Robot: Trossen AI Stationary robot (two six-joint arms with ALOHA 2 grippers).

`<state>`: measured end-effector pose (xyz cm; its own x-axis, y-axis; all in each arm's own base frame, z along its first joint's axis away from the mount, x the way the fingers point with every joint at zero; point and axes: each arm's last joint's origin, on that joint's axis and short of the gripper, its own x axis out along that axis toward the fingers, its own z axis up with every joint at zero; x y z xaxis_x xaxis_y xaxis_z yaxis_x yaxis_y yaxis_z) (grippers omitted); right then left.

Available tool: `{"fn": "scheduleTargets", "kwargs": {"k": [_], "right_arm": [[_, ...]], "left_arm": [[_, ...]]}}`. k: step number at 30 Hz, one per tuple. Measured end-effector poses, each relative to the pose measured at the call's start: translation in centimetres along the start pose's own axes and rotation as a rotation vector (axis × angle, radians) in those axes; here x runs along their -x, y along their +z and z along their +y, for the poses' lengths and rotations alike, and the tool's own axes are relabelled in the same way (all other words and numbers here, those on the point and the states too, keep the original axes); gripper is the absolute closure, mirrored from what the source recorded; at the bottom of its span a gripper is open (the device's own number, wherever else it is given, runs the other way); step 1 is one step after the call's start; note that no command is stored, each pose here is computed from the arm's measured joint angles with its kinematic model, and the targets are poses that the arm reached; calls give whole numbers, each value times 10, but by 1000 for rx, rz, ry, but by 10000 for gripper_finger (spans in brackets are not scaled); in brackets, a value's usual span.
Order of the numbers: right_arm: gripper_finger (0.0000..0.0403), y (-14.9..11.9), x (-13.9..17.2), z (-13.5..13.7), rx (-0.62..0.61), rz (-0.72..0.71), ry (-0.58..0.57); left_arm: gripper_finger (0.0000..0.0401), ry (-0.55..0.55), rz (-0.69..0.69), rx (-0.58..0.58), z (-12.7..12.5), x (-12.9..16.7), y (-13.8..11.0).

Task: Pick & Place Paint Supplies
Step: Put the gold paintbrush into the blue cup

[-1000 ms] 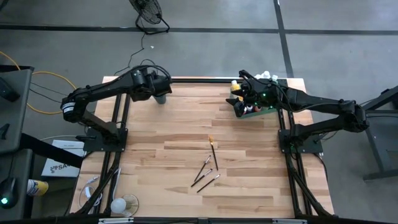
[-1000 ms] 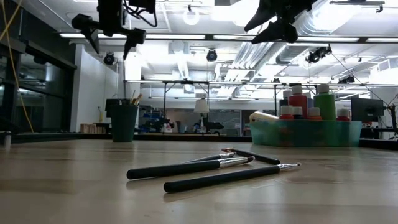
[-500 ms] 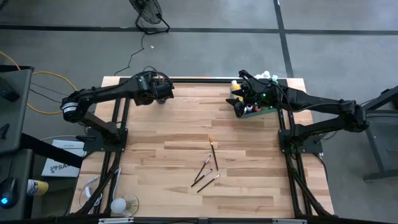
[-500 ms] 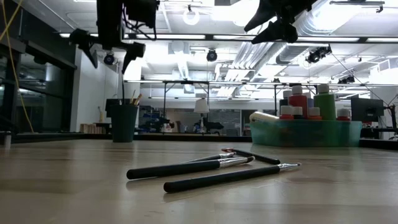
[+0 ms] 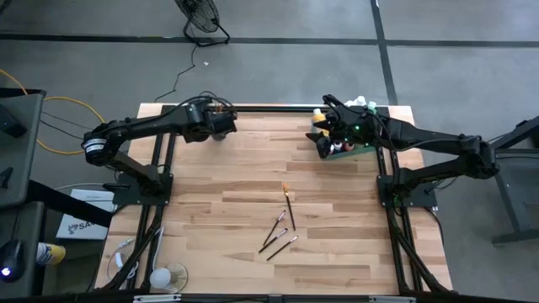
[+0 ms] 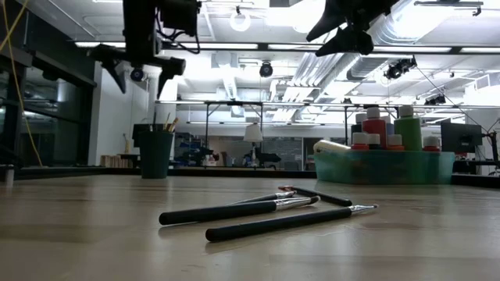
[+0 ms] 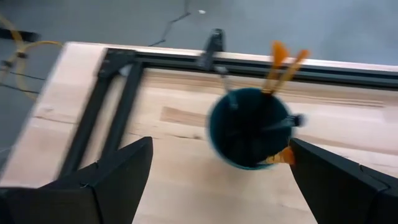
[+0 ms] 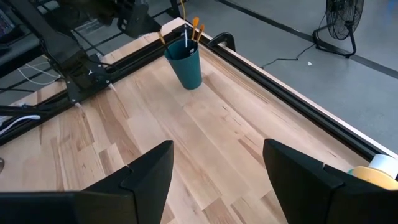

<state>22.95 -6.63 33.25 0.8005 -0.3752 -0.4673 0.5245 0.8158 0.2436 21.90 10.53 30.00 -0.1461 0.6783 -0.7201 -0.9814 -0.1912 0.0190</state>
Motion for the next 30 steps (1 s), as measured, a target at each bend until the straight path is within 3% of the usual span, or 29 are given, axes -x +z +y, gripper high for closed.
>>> {"fn": "scheduleTargets", "kwargs": {"k": [25, 30], "right_arm": [[160, 0, 0, 0, 13, 1, 1], [160, 0, 0, 0, 16, 1, 1]], "left_arm": [[38, -151, 8, 111, -17, 1, 4], [38, -107, -19, 85, -13, 1, 4]]}}
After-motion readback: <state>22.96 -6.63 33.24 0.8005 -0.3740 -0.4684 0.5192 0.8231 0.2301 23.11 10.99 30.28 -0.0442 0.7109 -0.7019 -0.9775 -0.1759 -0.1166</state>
